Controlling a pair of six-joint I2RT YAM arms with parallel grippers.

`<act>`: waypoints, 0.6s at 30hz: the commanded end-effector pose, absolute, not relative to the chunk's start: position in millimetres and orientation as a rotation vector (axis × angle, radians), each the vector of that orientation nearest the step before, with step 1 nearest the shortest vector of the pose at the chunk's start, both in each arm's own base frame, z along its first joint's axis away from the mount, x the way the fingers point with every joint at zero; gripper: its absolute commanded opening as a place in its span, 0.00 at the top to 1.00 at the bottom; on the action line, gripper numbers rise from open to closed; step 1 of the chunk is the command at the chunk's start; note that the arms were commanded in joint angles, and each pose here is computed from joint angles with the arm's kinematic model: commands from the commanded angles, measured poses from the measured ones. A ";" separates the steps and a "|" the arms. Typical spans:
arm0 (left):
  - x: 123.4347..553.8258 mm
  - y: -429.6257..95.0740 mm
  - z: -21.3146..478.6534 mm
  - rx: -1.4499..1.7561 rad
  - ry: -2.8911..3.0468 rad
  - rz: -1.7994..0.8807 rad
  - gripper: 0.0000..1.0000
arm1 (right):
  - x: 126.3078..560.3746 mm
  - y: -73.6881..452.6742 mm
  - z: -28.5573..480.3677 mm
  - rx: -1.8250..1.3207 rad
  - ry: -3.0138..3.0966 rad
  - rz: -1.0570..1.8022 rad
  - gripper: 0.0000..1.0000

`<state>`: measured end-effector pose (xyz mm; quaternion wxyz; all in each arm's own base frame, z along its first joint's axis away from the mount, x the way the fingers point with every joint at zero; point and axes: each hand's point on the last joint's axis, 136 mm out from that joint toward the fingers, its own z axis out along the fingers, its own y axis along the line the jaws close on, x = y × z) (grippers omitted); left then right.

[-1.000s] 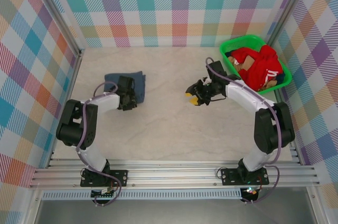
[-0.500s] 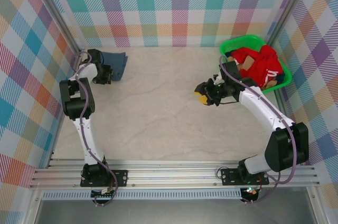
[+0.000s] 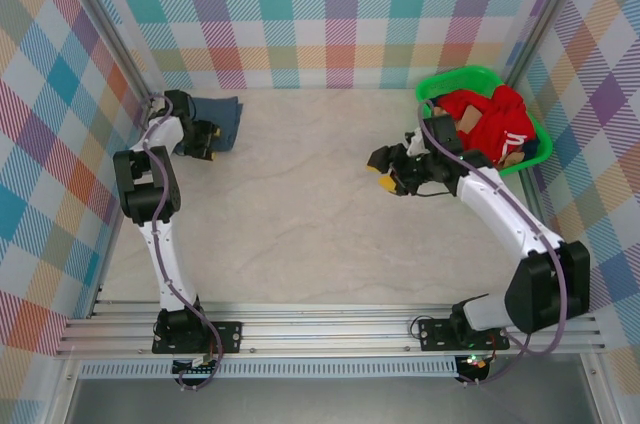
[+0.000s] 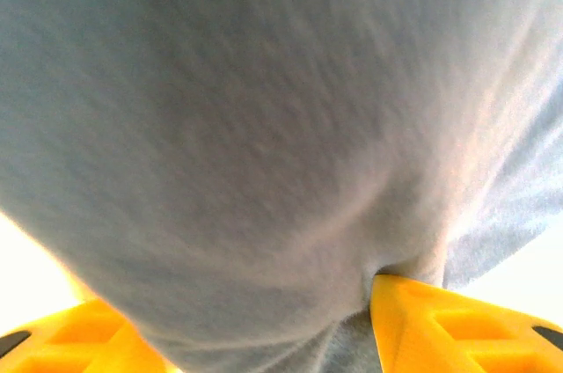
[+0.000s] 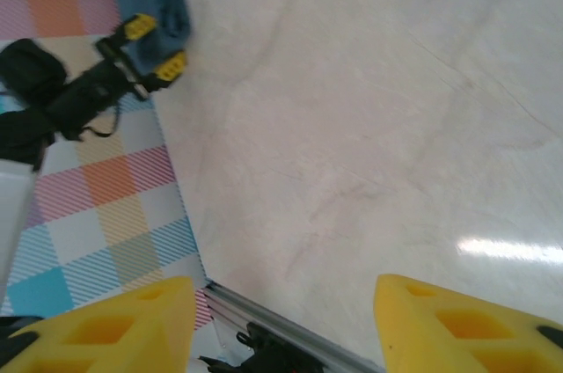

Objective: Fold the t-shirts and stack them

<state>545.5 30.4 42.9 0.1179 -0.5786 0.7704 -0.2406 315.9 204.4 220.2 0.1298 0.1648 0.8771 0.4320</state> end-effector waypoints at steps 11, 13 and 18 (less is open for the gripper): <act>502.7 28.0 167.9 -1.457 2.174 -0.629 0.13 | 321.6 194.5 299.2 0.240 2.211 1.270 0.37; 483.7 20.3 202.2 -1.310 2.184 -0.561 0.00 | 316.2 183.8 317.0 0.218 2.122 1.227 0.00; 415.7 -13.2 280.9 -0.863 2.240 -0.140 0.00 | 308.3 156.2 343.7 0.235 2.016 1.100 0.00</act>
